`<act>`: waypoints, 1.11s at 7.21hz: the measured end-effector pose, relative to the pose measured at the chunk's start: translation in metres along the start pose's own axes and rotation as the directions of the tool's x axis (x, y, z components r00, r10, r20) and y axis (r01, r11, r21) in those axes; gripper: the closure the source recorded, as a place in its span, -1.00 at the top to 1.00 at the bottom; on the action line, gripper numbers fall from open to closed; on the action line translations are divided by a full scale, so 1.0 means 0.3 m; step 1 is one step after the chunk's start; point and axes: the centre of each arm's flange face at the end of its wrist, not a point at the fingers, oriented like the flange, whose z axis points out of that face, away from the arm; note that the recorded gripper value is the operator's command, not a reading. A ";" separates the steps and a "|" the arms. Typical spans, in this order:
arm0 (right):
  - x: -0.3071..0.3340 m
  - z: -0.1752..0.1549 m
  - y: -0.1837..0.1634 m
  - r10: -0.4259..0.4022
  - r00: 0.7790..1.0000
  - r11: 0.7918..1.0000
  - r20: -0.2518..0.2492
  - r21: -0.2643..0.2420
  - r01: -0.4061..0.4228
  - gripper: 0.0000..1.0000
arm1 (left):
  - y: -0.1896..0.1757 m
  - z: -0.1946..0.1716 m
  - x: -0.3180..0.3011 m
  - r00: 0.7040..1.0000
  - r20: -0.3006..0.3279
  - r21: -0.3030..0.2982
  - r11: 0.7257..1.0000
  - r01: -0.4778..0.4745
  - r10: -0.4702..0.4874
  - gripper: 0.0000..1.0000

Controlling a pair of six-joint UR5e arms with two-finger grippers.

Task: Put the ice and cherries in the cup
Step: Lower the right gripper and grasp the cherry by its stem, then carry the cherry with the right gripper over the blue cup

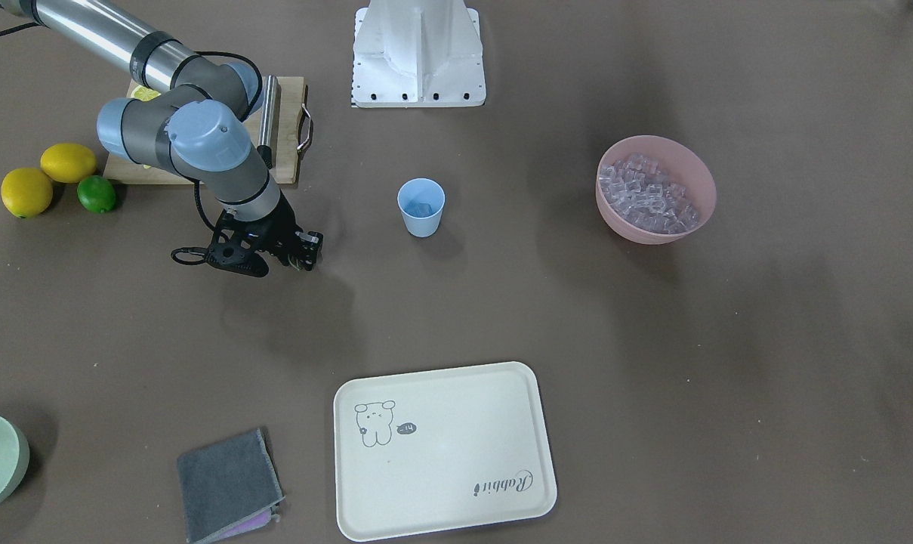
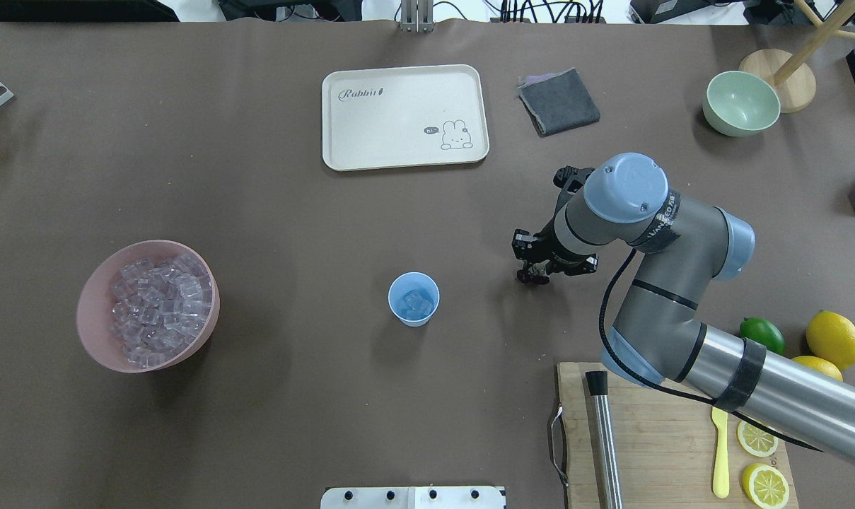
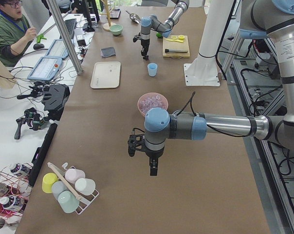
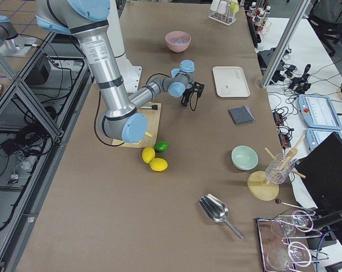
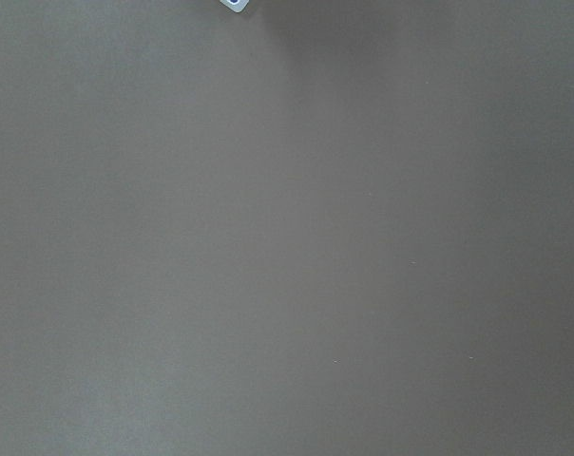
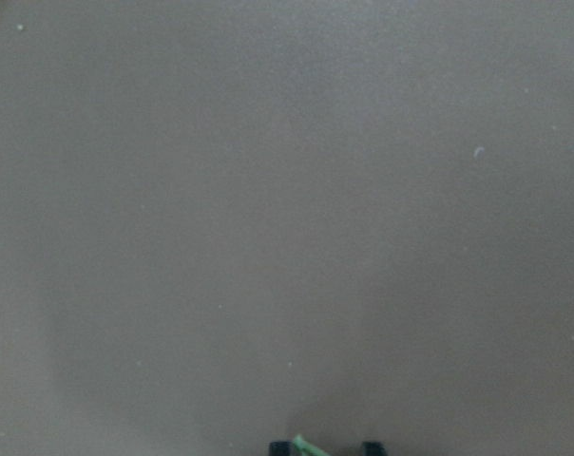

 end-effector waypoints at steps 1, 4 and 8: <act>0.001 0.001 0.000 -0.002 1.000 1.000 -0.001 -0.001 0.002 -0.69 | 0.000 0.001 0.000 1.000 0.000 0.000 1.000 0.000 0.000 1.00; -0.005 -0.009 0.004 -0.005 1.000 1.000 0.006 -0.003 0.005 -1.00 | 0.000 0.001 -0.001 1.000 0.000 0.000 1.000 0.000 0.000 1.00; -0.086 -0.200 0.042 -0.019 0.997 1.000 0.080 -0.020 0.021 -1.00 | 0.002 0.007 -0.005 1.000 -0.001 -0.003 1.000 0.003 -0.003 1.00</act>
